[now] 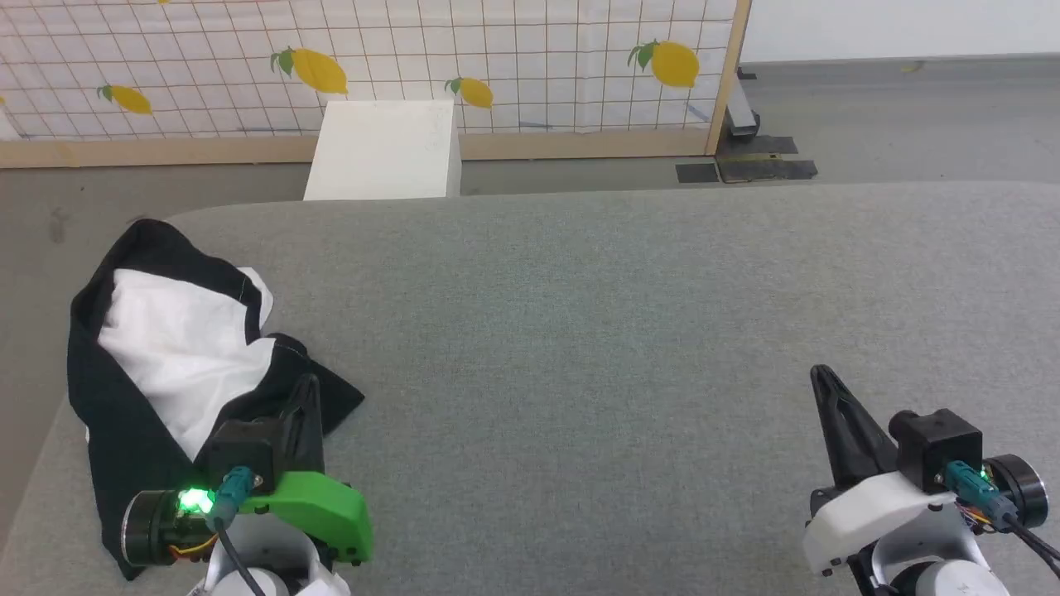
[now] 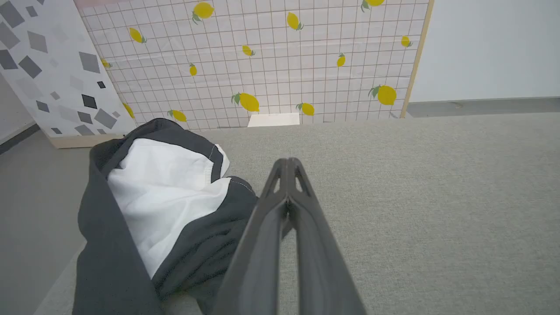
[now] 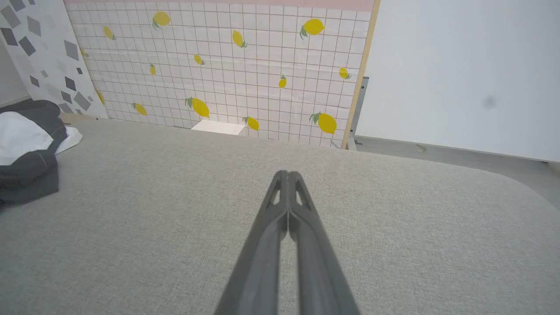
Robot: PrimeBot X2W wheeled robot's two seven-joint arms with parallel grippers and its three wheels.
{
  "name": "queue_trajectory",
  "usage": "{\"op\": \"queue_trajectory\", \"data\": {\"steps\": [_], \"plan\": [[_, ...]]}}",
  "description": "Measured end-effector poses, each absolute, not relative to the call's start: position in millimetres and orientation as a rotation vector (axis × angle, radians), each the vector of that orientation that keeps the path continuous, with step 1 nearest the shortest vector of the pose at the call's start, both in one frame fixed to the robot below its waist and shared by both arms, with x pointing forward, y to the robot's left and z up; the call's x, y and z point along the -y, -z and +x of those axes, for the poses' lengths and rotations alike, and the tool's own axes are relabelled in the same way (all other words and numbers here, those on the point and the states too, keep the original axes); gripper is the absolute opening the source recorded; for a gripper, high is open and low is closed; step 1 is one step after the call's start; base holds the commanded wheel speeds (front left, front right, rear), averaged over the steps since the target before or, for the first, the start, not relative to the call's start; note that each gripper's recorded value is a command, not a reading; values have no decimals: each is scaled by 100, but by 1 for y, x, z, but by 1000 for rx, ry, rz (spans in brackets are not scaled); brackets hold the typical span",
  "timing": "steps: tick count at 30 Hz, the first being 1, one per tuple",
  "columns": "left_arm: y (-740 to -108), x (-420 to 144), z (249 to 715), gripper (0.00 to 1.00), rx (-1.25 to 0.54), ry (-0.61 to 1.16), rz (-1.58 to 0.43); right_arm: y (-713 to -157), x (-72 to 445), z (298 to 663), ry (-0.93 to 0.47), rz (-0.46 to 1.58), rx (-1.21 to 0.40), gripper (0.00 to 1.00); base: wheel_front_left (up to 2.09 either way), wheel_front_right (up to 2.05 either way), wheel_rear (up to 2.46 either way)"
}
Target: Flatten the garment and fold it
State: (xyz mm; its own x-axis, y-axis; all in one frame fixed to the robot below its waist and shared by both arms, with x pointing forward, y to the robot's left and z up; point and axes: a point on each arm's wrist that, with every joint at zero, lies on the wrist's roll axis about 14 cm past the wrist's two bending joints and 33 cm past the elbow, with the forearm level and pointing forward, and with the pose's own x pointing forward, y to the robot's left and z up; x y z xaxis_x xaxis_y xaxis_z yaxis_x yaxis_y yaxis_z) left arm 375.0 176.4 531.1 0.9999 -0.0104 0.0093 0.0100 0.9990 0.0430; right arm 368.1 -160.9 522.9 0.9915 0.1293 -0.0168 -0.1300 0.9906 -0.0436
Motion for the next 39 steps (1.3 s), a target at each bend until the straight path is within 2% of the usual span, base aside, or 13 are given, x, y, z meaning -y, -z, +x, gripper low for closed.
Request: {"op": "queue_trajectory", "data": {"steps": [30,31,39], "plan": [[-531,-176,375,0,10,10,43,-523,161,368,-130,-45,-14,0,0,0,0],[-531,-176,375,100,9,11,43,-523,161,368,-130,-44,-14,100,0,0,0],[-530,-174,375,100,7,17,35,-523,161,368,-130,-44,-12,100,0,0,0]]}}
